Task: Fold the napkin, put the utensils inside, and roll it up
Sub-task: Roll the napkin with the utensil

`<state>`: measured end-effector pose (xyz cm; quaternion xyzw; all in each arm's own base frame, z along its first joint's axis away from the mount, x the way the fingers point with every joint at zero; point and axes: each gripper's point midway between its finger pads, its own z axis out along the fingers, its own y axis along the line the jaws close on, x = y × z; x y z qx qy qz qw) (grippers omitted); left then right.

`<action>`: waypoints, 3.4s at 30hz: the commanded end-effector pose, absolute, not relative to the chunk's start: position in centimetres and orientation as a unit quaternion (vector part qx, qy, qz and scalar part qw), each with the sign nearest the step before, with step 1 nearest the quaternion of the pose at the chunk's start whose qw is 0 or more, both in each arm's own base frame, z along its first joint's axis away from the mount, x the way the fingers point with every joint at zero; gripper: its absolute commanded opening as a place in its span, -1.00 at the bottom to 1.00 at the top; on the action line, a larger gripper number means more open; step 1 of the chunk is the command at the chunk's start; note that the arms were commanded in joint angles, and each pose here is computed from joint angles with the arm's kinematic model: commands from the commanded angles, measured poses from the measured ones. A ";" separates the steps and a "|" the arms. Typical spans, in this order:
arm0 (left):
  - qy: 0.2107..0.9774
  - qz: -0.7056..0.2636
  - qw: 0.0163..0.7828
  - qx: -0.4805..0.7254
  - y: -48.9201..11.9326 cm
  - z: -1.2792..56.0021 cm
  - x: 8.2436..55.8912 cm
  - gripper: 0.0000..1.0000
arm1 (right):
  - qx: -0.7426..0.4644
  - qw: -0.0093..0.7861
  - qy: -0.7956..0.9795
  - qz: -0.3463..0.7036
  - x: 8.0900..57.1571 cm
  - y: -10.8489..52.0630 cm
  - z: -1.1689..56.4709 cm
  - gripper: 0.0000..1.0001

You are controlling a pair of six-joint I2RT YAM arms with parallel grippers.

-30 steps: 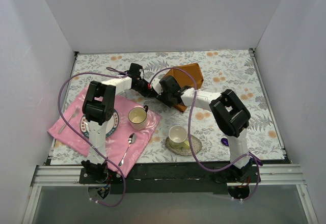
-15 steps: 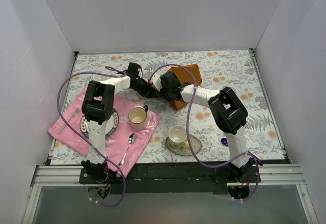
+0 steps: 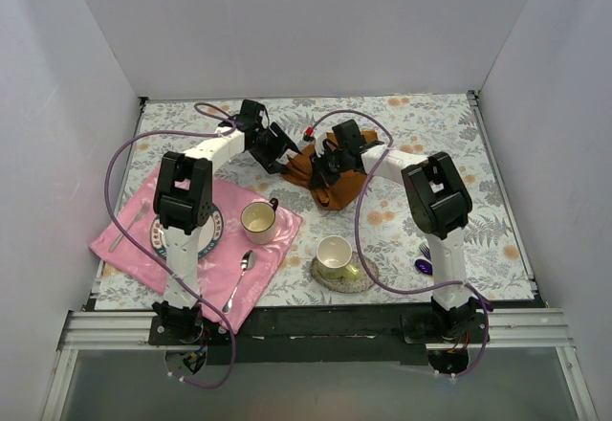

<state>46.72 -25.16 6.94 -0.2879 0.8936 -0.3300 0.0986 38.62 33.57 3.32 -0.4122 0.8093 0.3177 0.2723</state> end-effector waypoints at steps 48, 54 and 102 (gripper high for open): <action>0.851 -0.450 0.088 -0.257 -26.5 15.9 42.3 -0.02 | -0.316 0.202 0.879 0.295 35.3 29.4 10.7 0.59; 0.863 -0.436 0.057 -0.249 -27.8 12.2 41.9 -0.36 | -0.222 0.206 0.909 0.285 37.4 25.6 8.4 -0.06; 0.849 -0.432 0.073 -0.294 -25.2 13.3 44.4 -0.20 | -0.473 0.328 0.814 0.072 36.6 28.4 10.0 0.71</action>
